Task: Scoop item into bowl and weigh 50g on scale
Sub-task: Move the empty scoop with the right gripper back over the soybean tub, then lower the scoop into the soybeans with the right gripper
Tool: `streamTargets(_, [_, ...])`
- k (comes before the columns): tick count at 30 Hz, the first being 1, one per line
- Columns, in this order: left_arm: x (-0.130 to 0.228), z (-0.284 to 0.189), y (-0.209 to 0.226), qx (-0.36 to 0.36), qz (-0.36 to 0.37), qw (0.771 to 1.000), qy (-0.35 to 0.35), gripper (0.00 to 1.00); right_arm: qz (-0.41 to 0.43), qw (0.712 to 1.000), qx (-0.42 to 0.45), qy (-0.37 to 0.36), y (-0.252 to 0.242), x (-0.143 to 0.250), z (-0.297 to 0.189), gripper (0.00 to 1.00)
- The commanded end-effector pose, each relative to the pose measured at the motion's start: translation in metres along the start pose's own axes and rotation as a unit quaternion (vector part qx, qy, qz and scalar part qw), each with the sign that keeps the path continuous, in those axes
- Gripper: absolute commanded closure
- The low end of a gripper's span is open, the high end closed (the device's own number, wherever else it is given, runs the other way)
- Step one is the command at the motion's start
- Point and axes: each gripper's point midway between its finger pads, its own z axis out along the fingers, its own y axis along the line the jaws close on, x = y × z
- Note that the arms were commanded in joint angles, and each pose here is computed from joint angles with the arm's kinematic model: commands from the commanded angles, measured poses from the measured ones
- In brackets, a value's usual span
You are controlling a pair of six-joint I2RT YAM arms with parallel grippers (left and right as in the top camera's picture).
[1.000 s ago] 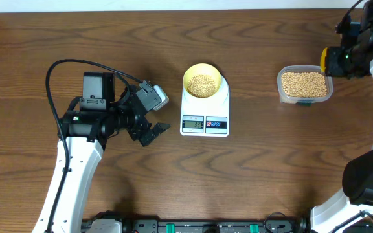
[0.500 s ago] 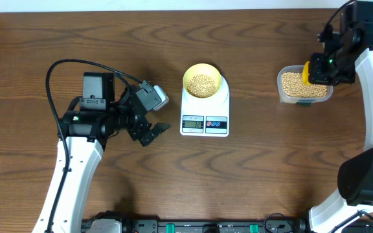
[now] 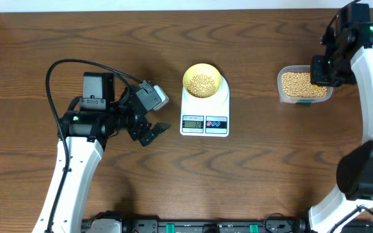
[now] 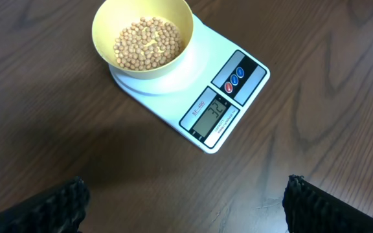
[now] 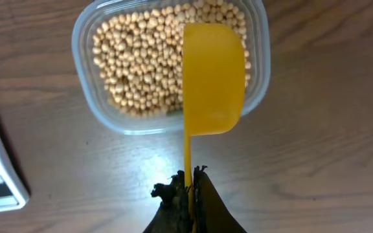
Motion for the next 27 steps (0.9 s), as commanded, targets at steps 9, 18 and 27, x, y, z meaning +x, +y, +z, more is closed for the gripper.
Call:
streamTargets(9, [0.002, 0.001, 0.002, -0.002, 0.005, 1.000, 0.004, 0.02, -0.026, 0.999, 0.011, 0.044, 0.004, -0.002, 0.048, 0.99])
streamTargets(18, [0.002, 0.001, 0.002, -0.002, 0.005, 1.000, 0.004, 0.03, -0.037, 0.998, 0.028, 0.038, -0.003, -0.006, 0.050, 0.99])
streamTargets(27, [0.002, 0.001, 0.002, -0.002, 0.005, 1.000, 0.004, 0.02, -0.052, 0.996, 0.068, 0.014, -0.017, -0.020, 0.045, 0.99])
